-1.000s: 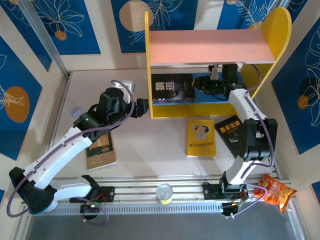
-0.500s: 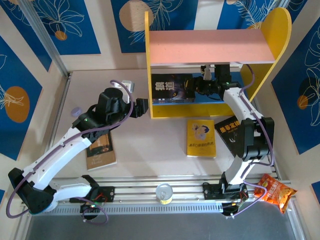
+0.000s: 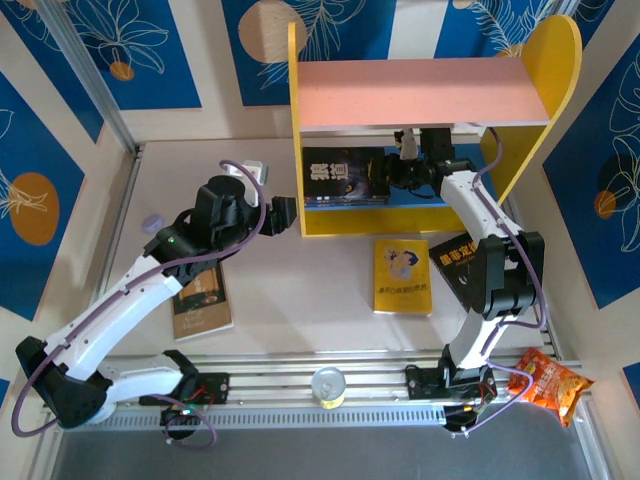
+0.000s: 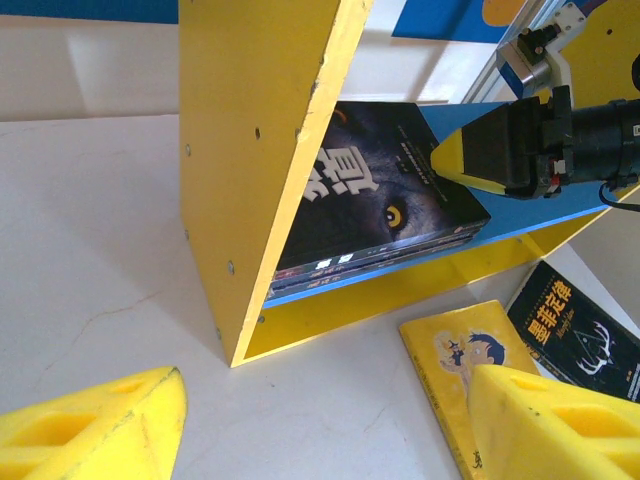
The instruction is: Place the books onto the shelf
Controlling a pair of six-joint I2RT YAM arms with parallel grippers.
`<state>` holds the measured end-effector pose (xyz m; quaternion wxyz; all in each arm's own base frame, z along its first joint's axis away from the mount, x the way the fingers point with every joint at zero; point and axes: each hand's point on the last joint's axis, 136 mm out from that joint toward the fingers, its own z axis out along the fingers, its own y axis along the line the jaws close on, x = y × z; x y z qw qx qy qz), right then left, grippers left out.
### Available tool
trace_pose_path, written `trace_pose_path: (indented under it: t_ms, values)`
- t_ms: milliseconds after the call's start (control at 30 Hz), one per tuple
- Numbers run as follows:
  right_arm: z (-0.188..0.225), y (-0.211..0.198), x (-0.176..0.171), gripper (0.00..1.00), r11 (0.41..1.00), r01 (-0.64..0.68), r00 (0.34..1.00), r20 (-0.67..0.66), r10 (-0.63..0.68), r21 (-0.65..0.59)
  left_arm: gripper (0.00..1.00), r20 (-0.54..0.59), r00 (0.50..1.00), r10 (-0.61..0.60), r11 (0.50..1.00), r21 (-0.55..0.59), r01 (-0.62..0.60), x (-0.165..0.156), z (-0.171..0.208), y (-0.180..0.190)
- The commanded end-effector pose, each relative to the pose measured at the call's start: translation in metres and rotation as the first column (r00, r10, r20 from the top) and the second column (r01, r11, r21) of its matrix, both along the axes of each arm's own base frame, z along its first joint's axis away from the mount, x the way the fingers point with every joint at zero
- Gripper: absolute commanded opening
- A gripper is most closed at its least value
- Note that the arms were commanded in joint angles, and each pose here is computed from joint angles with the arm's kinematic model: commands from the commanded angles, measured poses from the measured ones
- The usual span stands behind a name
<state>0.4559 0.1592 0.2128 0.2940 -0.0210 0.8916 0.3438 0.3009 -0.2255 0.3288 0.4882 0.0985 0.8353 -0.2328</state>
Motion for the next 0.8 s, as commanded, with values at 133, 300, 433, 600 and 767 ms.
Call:
trace_pose_path:
  t_ms: [133, 300, 433, 600, 767]
  values:
    - [0.025, 0.020, 0.000, 0.35, 0.999, -0.030, 0.996, 0.077, 0.032, -0.034, 0.74, 0.009, 1.000, 0.003, 1.000, 0.009, -0.003, -0.003, 0.003, 0.007]
    - [0.038, 0.031, -0.004, 0.35, 0.998, -0.052, 0.993, 0.104, 0.055, -0.029, 0.74, 0.008, 1.000, 0.003, 1.000, 0.012, -0.003, -0.003, 0.003, 0.008]
    - [0.045, 0.038, -0.009, 0.35, 0.998, -0.064, 0.991, 0.120, 0.067, -0.027, 0.74, 0.003, 1.000, 0.008, 1.000, 0.023, -0.008, -0.004, 0.000, 0.009]
    - [0.053, 0.045, -0.017, 0.36, 0.996, -0.087, 0.986, 0.140, 0.089, -0.023, 0.75, -0.008, 1.000, 0.022, 0.999, 0.043, -0.022, -0.005, -0.006, 0.014]
    - [0.062, 0.045, -0.026, 0.36, 0.996, -0.084, 0.982, 0.168, 0.086, -0.021, 0.75, -0.014, 1.000, 0.026, 0.998, 0.055, -0.026, -0.005, -0.010, 0.016]
